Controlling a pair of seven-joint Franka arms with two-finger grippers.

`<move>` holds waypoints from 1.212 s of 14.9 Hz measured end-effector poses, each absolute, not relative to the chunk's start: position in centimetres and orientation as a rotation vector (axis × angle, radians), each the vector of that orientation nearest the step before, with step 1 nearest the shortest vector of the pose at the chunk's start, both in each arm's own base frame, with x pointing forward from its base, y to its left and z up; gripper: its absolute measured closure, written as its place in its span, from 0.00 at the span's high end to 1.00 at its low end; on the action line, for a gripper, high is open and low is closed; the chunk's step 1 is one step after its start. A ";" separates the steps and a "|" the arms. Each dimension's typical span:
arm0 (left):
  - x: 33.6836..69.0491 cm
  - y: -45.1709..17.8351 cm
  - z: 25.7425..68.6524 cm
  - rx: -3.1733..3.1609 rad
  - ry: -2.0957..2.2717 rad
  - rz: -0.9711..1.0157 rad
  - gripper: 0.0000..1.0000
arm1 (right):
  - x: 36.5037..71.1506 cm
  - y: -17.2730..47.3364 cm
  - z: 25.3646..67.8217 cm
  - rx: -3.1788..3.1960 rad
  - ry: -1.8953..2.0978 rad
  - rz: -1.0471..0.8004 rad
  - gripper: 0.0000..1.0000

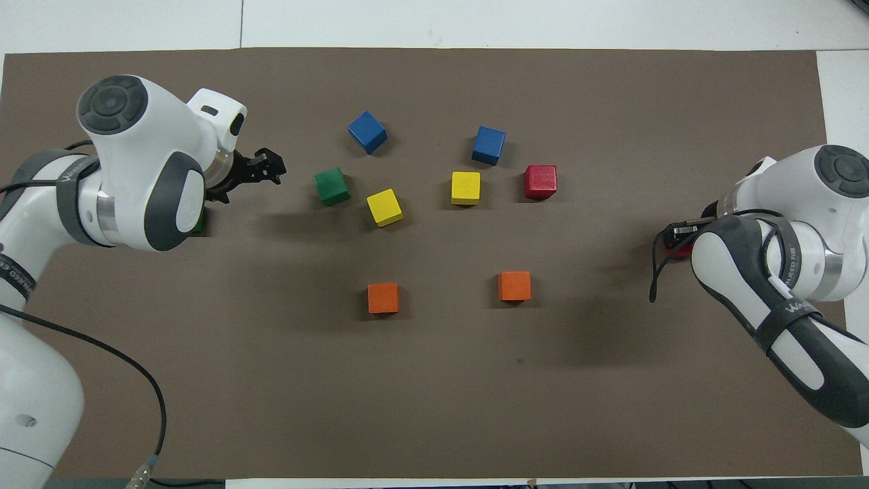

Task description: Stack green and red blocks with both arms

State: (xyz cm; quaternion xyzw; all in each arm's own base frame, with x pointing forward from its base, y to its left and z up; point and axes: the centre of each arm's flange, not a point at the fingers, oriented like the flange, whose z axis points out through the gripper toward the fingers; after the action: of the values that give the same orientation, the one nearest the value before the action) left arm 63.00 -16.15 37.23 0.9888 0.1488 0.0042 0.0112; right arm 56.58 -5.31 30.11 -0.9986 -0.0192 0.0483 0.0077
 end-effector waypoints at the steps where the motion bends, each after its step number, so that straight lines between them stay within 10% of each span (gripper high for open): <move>1: 62.7 -17.8 37.5 3.077 0.496 0.020 1.00 | 56.6 -5.3 30.1 -3.124 -0.062 0.143 0.55; 3: 62.3 -20.1 38.0 3.068 0.509 0.034 1.00 | 56.6 -5.4 30.1 -3.128 -0.068 0.139 0.59; 7: 63.0 -24.7 36.7 3.077 0.496 0.003 1.00 | 56.7 -5.4 30.2 -3.131 -0.069 0.134 0.99; 18: 65.0 -26.4 34.0 3.107 0.470 -0.002 1.00 | 62.6 3.0 46.2 -3.146 -0.074 -0.043 1.00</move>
State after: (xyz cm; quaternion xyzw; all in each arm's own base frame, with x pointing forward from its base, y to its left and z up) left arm 65.03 -26.40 34.01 0.9887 0.1497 -0.0007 -0.0003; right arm 62.60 2.96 46.25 -0.9996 -0.0235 -0.0137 -0.0027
